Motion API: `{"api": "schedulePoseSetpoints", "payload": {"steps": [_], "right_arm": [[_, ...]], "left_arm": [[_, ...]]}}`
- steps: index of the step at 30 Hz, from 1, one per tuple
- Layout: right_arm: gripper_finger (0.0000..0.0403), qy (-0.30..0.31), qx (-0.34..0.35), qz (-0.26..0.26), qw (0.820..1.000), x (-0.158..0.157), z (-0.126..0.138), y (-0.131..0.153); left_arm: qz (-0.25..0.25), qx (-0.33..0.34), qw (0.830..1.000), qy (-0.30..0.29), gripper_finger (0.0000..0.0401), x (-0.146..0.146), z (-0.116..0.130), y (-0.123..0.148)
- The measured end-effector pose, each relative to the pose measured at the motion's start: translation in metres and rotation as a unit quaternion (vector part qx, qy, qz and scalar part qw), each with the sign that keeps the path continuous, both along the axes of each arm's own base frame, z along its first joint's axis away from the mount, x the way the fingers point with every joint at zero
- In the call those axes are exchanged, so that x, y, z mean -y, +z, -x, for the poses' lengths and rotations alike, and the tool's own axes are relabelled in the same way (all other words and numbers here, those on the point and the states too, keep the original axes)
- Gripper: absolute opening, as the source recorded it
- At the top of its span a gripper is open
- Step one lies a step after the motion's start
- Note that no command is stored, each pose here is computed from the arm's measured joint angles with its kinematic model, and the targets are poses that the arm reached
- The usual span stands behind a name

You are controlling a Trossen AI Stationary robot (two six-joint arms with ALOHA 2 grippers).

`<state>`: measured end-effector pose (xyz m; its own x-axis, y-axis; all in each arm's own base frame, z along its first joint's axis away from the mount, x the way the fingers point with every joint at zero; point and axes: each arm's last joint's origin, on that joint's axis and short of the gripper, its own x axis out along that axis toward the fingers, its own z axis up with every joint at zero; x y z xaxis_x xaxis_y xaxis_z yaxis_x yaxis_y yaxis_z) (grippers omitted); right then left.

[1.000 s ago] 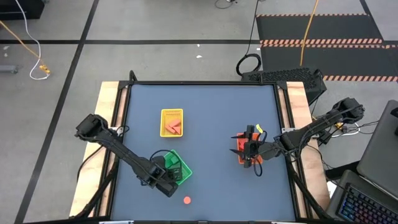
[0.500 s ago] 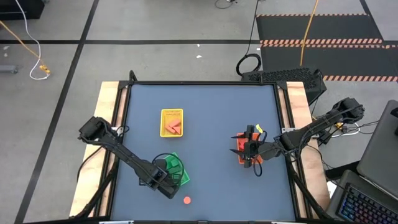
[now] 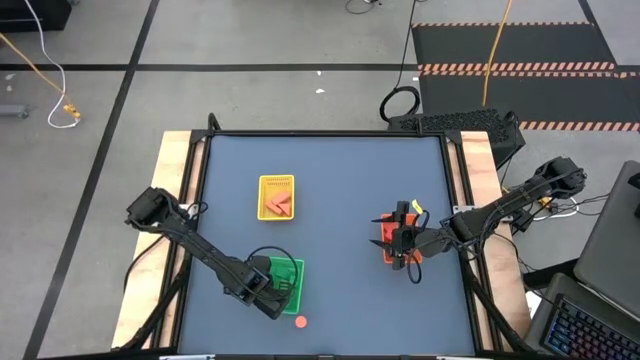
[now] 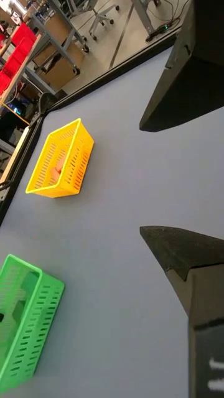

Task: Sort & place blocks by color
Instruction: Adjust the green bin

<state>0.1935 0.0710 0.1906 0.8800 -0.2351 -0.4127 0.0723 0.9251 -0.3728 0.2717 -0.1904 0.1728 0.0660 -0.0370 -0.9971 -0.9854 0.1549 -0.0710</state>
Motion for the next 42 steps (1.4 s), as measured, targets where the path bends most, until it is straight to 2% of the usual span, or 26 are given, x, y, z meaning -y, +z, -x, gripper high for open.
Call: {"api": "schedulePoseSetpoints", "payload": {"steps": [10, 19, 33, 42], "right_arm": [[0.0254, 0.0, 0.0, 0.0, 1.0, 0.0, 0.0, 0.0], [0.0254, 0.0, 0.0, 0.0, 1.0, 0.0, 0.0, 0.0], [0.0254, 0.0, 0.007, -0.003, 1.0, 0.0, -0.001, 0.001], [0.0254, 0.0, 0.007, -0.003, 1.0, 0.0, -0.001, 0.001]], "left_arm": [[-0.01, -0.029, 0.999, 0.034, 0.0004, 0.014, 0.018, 0.0], [-0.004, -0.029, 0.998, 0.056, 0.0004, 0.018, 0.02, 0.0], [0.0, -0.03, 0.998, 0.051, 0.008, 0.012, 0.015, 0.0], [0.002, -0.035, 0.998, 0.057, 0.0087, 0.01, 0.019, 0.008]]}}
